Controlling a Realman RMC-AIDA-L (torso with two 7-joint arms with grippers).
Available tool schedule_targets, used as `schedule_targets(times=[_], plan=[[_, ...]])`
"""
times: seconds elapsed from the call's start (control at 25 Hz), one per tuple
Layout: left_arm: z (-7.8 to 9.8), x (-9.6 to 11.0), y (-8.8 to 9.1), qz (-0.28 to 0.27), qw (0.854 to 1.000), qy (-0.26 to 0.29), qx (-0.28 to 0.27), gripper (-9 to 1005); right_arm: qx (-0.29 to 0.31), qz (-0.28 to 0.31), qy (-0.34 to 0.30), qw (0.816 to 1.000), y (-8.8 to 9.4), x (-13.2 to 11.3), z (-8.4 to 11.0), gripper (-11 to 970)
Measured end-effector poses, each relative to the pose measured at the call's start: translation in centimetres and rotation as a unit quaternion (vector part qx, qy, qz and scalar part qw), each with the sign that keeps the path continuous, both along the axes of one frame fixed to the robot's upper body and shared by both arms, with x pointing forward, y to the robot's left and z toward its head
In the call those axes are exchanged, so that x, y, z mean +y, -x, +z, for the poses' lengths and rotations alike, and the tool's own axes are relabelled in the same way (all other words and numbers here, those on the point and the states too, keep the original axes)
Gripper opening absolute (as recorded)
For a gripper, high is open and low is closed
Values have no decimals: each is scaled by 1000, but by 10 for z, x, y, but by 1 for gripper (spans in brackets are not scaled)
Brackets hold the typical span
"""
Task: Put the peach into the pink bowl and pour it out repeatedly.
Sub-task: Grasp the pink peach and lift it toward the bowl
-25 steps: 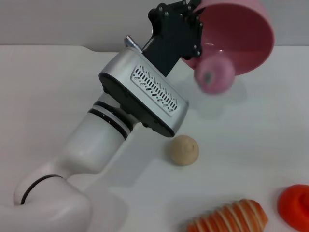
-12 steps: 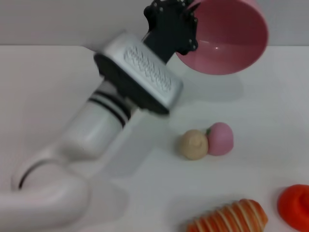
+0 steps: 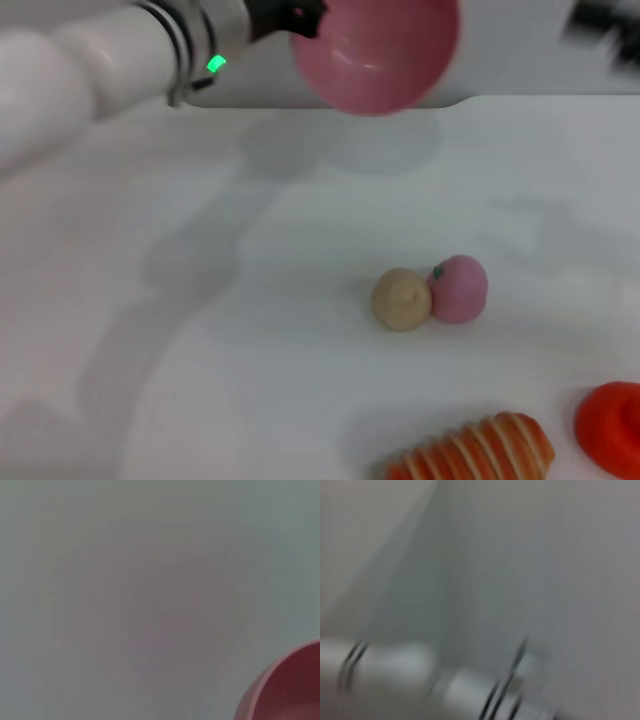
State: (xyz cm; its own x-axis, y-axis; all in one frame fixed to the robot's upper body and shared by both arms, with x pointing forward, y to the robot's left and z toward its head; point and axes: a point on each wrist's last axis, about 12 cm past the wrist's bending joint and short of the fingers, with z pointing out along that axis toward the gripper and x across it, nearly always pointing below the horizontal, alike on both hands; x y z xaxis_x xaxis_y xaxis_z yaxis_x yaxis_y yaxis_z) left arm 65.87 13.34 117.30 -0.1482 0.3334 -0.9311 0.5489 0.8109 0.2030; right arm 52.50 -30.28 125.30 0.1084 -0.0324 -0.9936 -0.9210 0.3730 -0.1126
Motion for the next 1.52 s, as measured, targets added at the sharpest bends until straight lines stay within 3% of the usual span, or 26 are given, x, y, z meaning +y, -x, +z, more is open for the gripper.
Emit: schedule_targets(times=[0.12, 0.28, 0.4, 0.52, 0.88, 1.52], plan=[[8, 18, -12, 19, 999, 19, 35, 43, 73, 54, 135, 987, 4, 29, 10, 516], [14, 33, -18, 39, 998, 35, 44, 43, 187, 66, 287, 937, -5, 55, 6, 515], [17, 38, -21, 46, 997, 43, 46, 43, 267, 34, 355, 895, -22, 62, -17, 514], [16, 38, -22, 46, 997, 42, 48, 43, 313, -6, 381, 870, -41, 64, -45, 514], [14, 36, -21, 45, 997, 42, 52, 43, 335, -71, 402, 849, -65, 69, -93, 512], [9, 31, -18, 36, 997, 39, 62, 42, 338, -92, 429, 833, -83, 98, -145, 508]])
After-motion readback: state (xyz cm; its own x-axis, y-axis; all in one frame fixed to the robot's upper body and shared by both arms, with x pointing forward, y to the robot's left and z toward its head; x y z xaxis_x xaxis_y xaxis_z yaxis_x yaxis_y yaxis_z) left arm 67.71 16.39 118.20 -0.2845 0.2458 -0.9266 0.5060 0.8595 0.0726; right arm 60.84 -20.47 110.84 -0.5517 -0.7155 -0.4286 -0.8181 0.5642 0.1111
